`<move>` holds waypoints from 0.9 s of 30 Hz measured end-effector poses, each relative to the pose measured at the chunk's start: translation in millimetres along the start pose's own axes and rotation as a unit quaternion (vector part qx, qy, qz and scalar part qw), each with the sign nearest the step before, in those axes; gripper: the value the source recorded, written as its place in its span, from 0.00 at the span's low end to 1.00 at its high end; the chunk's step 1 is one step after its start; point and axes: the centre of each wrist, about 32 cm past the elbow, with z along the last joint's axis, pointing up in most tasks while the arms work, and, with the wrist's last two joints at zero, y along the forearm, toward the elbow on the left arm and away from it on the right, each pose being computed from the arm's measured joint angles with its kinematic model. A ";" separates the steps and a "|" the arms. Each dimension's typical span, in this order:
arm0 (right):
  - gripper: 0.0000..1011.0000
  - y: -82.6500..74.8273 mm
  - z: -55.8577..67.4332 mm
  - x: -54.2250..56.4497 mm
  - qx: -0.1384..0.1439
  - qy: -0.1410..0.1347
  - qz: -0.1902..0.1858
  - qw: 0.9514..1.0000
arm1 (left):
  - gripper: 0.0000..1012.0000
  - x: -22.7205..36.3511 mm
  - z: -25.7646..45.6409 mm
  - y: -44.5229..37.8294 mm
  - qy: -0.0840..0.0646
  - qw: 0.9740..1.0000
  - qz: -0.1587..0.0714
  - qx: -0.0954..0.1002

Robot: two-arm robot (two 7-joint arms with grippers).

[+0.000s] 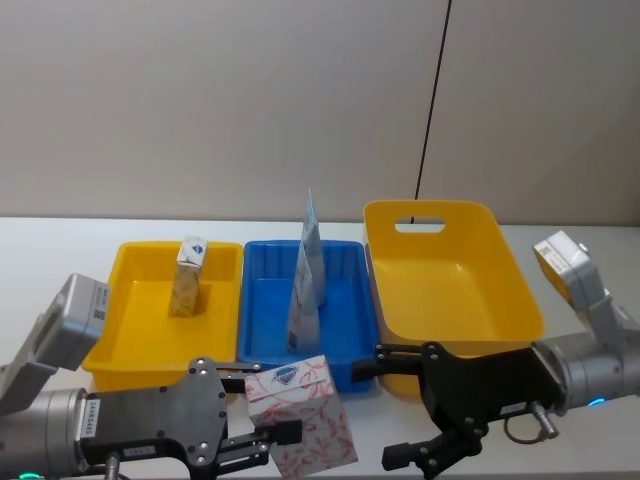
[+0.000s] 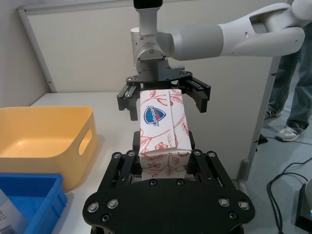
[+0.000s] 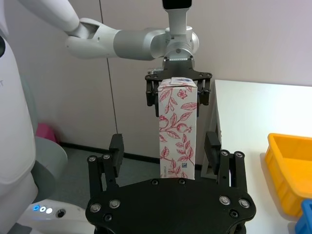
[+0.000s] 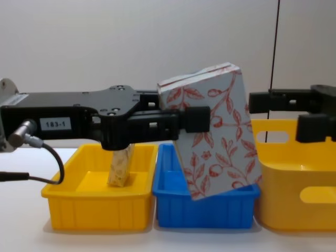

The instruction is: Bimanual collaborative sorting of washing and personal care products

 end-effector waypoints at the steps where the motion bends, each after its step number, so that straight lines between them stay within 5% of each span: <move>1: 0.99 0.7 -0.3 0.1 0.000 0.000 0.000 1.000 | 0.42 0.0 0.0 0.0 0.000 1.000 0.000 0.000; 27: 0.99 28.3 -14.4 5.1 0.006 -0.008 -0.005 1.000 | 0.42 0.0 0.0 0.0 0.000 1.000 0.000 0.000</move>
